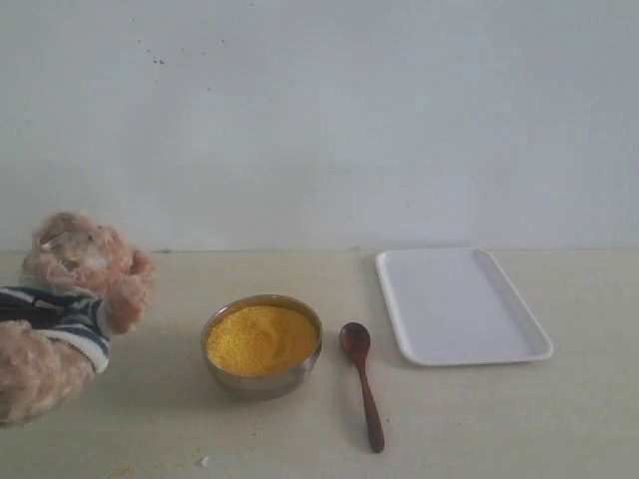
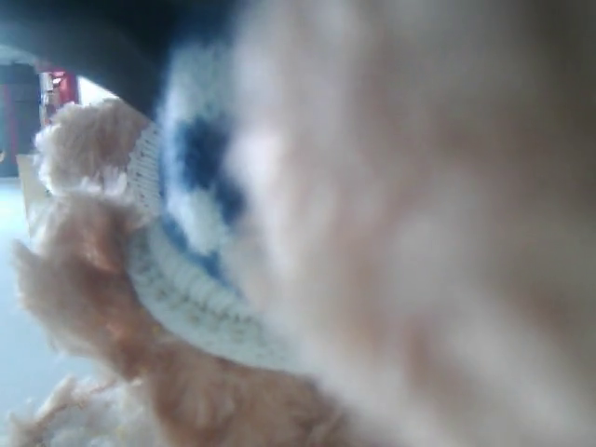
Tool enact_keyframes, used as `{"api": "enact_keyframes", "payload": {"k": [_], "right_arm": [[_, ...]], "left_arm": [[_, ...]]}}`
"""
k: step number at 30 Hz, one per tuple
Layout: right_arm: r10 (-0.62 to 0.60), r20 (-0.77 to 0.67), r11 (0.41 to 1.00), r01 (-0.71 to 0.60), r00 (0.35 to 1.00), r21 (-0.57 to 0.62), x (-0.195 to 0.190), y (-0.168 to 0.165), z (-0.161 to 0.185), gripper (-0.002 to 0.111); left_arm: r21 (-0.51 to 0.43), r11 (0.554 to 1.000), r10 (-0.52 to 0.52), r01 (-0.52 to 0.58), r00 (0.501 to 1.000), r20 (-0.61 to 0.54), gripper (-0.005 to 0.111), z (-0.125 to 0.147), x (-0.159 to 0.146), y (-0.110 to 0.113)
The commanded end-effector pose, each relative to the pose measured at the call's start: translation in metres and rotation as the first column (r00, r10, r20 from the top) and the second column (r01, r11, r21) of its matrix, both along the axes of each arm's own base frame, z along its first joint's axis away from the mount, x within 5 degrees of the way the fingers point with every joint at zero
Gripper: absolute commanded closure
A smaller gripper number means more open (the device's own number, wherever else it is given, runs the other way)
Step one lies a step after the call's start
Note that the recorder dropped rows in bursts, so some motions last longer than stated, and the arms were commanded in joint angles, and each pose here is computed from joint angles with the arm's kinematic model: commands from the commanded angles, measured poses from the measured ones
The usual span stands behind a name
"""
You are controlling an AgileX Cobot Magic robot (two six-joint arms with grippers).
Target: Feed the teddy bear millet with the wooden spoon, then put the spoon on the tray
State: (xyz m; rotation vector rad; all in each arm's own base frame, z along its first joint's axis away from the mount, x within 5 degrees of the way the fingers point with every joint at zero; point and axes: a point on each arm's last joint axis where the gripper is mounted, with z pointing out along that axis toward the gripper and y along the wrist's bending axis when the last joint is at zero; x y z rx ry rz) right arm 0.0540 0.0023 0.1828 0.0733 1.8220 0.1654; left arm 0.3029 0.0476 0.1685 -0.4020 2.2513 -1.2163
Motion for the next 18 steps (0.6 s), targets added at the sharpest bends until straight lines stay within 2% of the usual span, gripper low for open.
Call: {"api": "enact_keyframes", "payload": {"k": [1, 3, 5, 13, 18], "right_arm": [[0.006, 0.015, 1.0, -0.006, 1.0, -0.01, 0.0, 0.0001, 0.0012, 0.108], [0.006, 0.015, 1.0, -0.006, 1.0, -0.01, 0.0, 0.0001, 0.0012, 0.108], [0.006, 0.015, 1.0, -0.006, 1.0, -0.01, 0.0, 0.0001, 0.0012, 0.108], [0.006, 0.015, 1.0, -0.006, 1.0, -0.01, 0.0, 0.0001, 0.0012, 0.108], [0.006, 0.015, 1.0, -0.006, 1.0, -0.01, 0.0, 0.0001, 0.0012, 0.108]], "left_arm": [[-0.24, 0.966, 0.104, -0.097, 0.994, 0.015, 0.103, 0.0011, -0.0139, -0.0126], [-0.289, 0.955, 0.078, -0.065, 0.996, 0.033, 0.103, 0.0008, -0.0209, -0.0178], [-0.287, 0.956, 0.077, -0.064, 0.996, 0.034, 0.103, 0.0005, -0.0214, -0.018], [-0.196, 0.981, 0.037, -0.007, 0.988, 0.147, 0.103, 0.0005, -0.0214, -0.018], [-0.182, 0.983, 0.03, 0.0, 0.986, 0.163, 0.103, 0.0005, -0.0214, -0.018]]}}
